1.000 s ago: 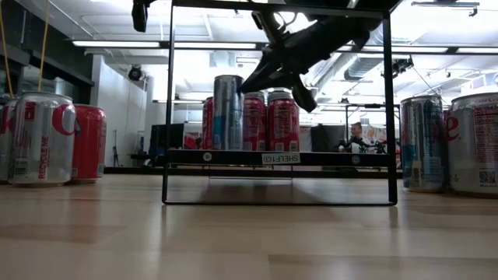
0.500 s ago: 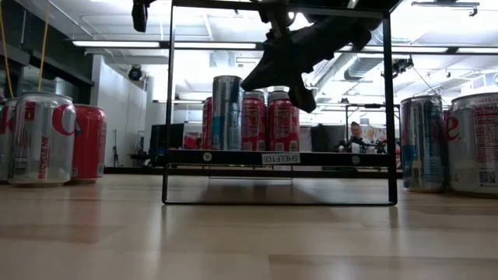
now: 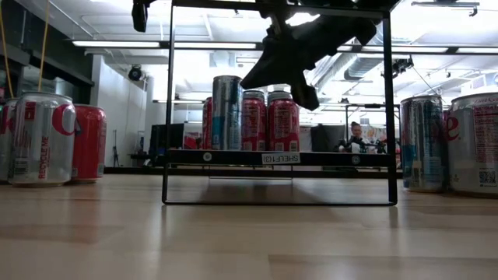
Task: Place canned beverage on shelf
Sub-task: Put the top left blue soda can on the shelf, then put the left blue soda can on the shelf aligned with the other blue soda cans
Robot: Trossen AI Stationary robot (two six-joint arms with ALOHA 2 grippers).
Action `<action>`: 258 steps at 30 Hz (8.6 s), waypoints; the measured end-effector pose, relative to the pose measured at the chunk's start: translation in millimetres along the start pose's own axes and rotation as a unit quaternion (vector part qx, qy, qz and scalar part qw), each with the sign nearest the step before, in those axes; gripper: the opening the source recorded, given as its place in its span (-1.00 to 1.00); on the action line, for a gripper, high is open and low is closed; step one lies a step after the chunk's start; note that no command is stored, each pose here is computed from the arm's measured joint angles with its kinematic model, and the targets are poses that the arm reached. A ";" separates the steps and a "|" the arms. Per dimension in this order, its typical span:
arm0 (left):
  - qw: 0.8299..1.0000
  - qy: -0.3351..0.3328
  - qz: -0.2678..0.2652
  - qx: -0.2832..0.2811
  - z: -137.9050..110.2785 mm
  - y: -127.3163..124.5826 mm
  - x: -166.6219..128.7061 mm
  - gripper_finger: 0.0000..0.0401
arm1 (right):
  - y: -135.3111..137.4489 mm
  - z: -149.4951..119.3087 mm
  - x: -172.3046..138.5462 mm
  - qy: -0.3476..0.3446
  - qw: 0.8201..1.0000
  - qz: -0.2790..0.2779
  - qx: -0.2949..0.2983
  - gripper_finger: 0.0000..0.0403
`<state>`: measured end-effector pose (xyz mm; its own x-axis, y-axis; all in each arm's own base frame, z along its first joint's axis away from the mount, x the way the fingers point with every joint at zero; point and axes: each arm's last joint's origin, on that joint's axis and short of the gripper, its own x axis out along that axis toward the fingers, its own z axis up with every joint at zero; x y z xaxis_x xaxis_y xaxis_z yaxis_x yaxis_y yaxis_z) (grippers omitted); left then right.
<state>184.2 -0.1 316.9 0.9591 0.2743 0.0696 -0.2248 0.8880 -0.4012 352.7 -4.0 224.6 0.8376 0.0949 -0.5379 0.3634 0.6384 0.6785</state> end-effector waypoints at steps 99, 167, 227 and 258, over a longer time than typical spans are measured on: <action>1.000 -0.003 0.017 0.001 -0.3 1.3 0.0 -1.00 | -33.1 10.3 45.2 -0.185 0.973 -0.078 0.113 -1.00; 0.998 -0.028 0.059 0.024 5.9 4.0 -6.6 -1.00 | -11.7 1.0 -141.9 -0.083 0.935 -0.328 -0.109 -1.00; 0.998 -0.029 0.051 0.031 6.5 3.3 -6.5 -1.00 | 48.6 12.5 -234.6 -0.244 0.920 0.021 -0.307 -1.00; 0.998 -0.029 0.051 0.030 6.4 3.3 -6.5 -0.98 | 48.6 15.7 -210.4 -0.220 0.926 0.005 -0.307 -0.96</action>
<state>176.1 3.5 321.0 0.9198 0.3831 0.0846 -0.3319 0.8749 -0.3528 200.6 -4.9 378.6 0.9740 -0.1306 -0.1853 0.1672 0.9658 0.1984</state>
